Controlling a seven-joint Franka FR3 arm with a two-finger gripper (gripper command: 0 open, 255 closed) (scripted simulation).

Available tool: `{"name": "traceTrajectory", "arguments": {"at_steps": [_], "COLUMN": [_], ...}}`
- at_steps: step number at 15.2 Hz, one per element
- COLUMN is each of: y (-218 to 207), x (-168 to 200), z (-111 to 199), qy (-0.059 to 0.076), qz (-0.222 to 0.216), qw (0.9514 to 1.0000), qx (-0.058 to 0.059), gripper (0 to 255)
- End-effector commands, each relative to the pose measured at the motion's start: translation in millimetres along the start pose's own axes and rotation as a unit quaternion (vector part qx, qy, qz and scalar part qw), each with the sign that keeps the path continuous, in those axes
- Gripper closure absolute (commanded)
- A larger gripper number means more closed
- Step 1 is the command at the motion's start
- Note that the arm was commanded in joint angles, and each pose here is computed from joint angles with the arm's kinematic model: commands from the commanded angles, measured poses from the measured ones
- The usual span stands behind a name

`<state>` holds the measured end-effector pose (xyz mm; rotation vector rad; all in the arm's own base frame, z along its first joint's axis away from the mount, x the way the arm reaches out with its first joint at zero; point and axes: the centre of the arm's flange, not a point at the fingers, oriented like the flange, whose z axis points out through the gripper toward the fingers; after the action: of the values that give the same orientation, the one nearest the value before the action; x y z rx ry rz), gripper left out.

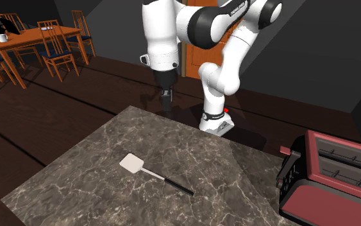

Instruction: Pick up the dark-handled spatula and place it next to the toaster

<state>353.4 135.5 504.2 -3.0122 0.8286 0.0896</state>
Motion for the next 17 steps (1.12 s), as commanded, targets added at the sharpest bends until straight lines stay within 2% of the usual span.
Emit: {"name": "traceTrajectory", "arguments": {"at_steps": [1, 4, 7, 10, 14, 15, 17], "y": [-20.1, -50.0, -79.1, -107.4, -143.0, -147.2, -147.5], "x": [0.8, 8.2, 18.4, 31.3, 52.5, 55.4, 55.4], "z": [16.7, 40.6, 64.3, 87.8, 119.0, 122.7, 133.3], "qy": [0.0, -0.001, -0.002, -0.002, -0.003, -0.003, -0.003], "qz": [0.034, 0.082, 0.129, 0.176, 0.238, 0.246, 0.246], "qw": [0.9994, 0.9966, 0.9916, 0.9843, 0.9711, 0.9692, 0.9692], "qx": [0.003, 0.005, 0.008, 0.011, 0.015, 0.015, 0.015], "gripper": [0, 0, 0, 0, 0, 0, 0]}}
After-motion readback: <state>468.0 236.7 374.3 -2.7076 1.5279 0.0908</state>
